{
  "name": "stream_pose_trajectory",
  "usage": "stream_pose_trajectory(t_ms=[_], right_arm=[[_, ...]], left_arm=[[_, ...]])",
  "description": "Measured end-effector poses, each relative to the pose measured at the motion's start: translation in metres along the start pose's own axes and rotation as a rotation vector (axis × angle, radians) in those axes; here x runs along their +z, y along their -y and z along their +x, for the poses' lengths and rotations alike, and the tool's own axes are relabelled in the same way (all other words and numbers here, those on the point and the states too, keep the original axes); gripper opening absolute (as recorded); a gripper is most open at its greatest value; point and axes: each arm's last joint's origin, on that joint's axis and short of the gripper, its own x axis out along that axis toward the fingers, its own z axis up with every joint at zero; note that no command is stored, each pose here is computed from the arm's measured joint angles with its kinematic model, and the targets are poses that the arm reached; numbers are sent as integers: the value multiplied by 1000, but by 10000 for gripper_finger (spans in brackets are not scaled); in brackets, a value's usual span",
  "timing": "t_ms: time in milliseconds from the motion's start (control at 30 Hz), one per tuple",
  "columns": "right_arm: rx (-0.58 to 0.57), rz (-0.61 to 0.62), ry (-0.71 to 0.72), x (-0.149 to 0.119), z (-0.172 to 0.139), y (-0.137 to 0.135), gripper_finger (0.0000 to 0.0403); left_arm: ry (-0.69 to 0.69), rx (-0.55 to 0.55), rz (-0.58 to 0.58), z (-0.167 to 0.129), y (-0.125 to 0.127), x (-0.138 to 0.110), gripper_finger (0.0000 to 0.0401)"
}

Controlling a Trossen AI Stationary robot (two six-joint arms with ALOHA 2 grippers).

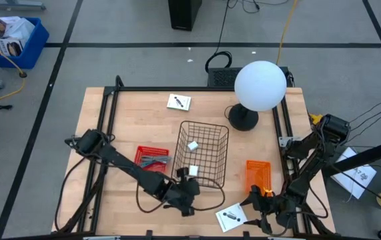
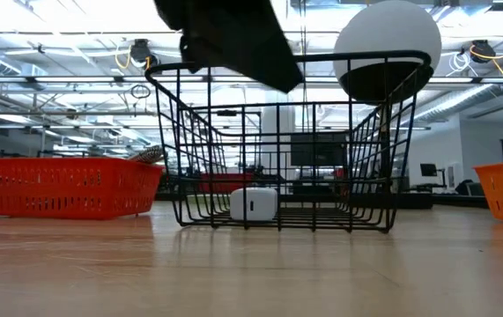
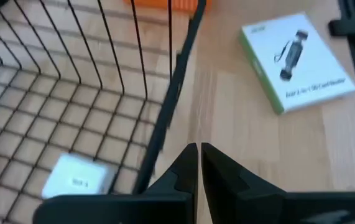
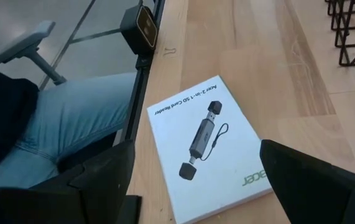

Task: Pick and place items into bin
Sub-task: Adjust the black wire basket, then put the bottom card reader box into the orange basket

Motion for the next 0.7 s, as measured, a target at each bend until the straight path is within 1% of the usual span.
stream_pose_trajectory(t_ms=[167,267,367,400,467,533,567,600,633,700], right_arm=[[-1,-1,1,0,0,0,338],[-3,15,-3,0,0,0,338],[-3,28,-8,-1,-1,0,338],[-2,36,-9,-1,-1,0,338],[5,60,-16,-3,-2,-1,338],[23,86,-42,-5,-3,-2,338],[27,97,-54,-7,-4,-3,338],[29,111,-72,-8,-5,-3,338],[28,126,-83,-10,-5,-3,337],[20,153,-99,-12,-6,-3,333]], left_arm=[[39,-6,-51,6,-12,11,26],[93,-20,-56,8,-14,19,26],[114,-25,-103,9,-16,22,26],[112,-50,-111,9,-15,23,26],[133,-140,-110,5,-5,24,26],[132,-273,-79,-2,11,22,26],[110,-333,-68,-6,18,19,26],[86,-370,-71,-9,25,15,26],[61,-391,-74,-11,30,11,26],[33,-388,-78,-11,34,5,26]])
